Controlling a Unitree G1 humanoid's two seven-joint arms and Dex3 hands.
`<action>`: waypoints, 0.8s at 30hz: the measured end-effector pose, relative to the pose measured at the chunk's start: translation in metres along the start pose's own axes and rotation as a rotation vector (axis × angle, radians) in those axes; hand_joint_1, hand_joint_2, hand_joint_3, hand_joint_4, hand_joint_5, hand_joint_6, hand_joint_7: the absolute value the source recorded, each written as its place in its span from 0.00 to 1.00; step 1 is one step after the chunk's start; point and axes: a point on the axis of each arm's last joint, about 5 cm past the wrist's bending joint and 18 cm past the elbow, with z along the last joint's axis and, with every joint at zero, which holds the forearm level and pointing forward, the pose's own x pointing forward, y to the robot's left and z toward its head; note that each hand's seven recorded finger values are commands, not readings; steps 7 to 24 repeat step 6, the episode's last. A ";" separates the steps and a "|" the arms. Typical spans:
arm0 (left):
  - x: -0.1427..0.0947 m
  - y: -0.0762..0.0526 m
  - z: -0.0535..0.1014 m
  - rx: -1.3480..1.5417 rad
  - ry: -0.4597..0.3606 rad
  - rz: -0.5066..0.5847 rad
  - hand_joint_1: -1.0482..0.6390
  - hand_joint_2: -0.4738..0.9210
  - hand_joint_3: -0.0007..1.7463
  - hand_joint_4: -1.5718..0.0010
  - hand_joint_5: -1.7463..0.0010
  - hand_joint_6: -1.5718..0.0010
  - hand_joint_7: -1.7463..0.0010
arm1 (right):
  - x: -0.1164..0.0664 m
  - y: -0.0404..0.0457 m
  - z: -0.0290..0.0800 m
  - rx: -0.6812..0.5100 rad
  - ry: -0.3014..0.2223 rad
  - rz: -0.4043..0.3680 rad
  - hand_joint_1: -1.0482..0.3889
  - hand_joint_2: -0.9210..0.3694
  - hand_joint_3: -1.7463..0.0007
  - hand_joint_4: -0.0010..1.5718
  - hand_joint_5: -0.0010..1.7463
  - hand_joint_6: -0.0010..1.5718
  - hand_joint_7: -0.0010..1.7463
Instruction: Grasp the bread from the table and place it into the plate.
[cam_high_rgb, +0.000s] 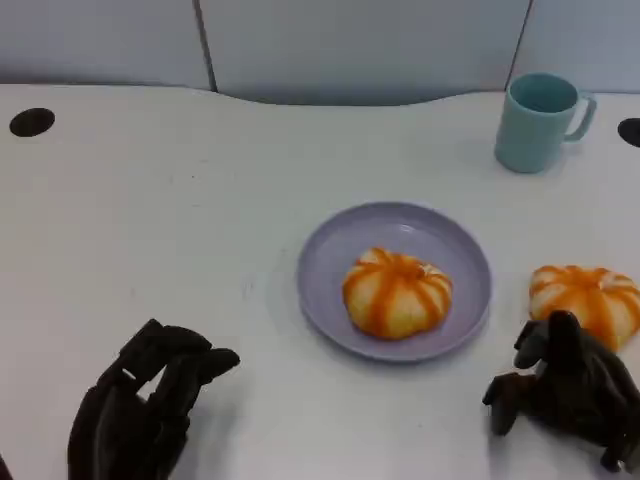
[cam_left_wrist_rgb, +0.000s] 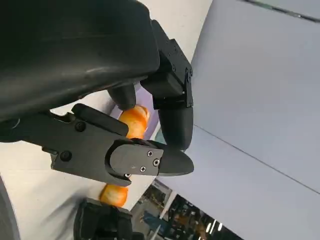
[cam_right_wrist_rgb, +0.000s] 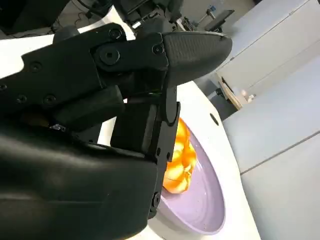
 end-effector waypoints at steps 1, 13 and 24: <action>0.000 0.000 0.000 0.004 0.002 0.001 0.26 1.00 0.14 0.58 0.06 0.64 0.23 | 0.000 0.0000 0.000 0.000 0.000 0.000 0.37 0.00 0.85 1.00 0.41 1.00 0.26; 0.001 0.000 0.000 0.007 0.003 0.003 0.25 1.00 0.13 0.57 0.06 0.63 0.24 | 0.001 -0.0002 0.000 -0.001 0.005 0.006 0.37 0.00 0.86 1.00 0.41 1.00 0.26; 0.001 0.000 0.000 0.007 0.003 0.003 0.25 1.00 0.13 0.57 0.06 0.63 0.24 | 0.001 -0.0002 0.000 -0.001 0.005 0.006 0.37 0.00 0.86 1.00 0.41 1.00 0.26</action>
